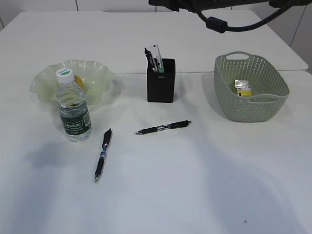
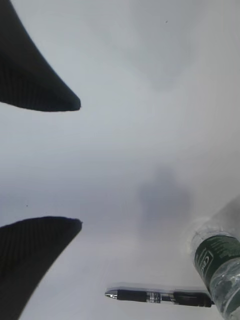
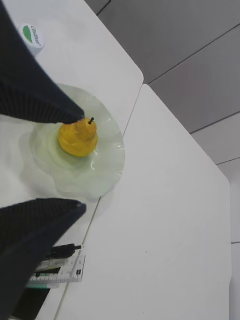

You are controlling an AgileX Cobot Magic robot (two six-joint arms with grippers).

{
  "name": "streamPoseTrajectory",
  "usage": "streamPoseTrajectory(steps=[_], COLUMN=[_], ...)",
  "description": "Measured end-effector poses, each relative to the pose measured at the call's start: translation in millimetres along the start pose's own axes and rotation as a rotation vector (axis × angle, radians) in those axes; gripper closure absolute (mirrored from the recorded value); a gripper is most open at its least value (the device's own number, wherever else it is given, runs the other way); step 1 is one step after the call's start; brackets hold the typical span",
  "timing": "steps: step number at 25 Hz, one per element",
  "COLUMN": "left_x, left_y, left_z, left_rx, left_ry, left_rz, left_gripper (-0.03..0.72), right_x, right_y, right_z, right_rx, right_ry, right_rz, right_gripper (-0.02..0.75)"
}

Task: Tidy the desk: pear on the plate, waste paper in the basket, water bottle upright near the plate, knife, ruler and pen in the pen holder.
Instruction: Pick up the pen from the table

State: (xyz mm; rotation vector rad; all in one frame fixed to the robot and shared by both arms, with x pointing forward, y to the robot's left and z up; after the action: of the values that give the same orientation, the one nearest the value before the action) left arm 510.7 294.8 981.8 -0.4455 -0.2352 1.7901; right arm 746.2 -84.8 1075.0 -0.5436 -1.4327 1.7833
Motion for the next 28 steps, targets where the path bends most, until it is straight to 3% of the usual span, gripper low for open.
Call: streamPoseTrajectory(steps=[9, 28], left_x=[0.3, 0.3], left_y=[1.9, 1.5], left_z=[0.0, 0.0], left_rx=[0.010, 0.008], left_ry=[-0.002, -0.001], left_rz=[0.000, 0.000], left_gripper=[0.222, 0.222], right_x=[-12.0, -23.8], right_y=[0.7, 95.6], right_z=[7.1, 7.8], right_rx=[0.001, 0.194], right_ry=[0.022, 0.073], right_rz=[-0.049, -0.201], right_gripper=[0.371, 0.371])
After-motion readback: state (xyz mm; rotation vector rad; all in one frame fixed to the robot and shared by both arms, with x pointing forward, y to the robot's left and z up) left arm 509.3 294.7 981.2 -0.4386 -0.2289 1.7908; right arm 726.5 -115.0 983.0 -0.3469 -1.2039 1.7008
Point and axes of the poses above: a point on each arm's last joint axis where the gripper is mounted, z pointing back along that axis away from the gripper, x along the wrist's bending axis when the last joint is at zero, y = z × x, the point moved 10 cm from there along -z, pointing out along that axis toward the gripper, and after that the axes turned 7 degrees about z, right-handed, at the moved point
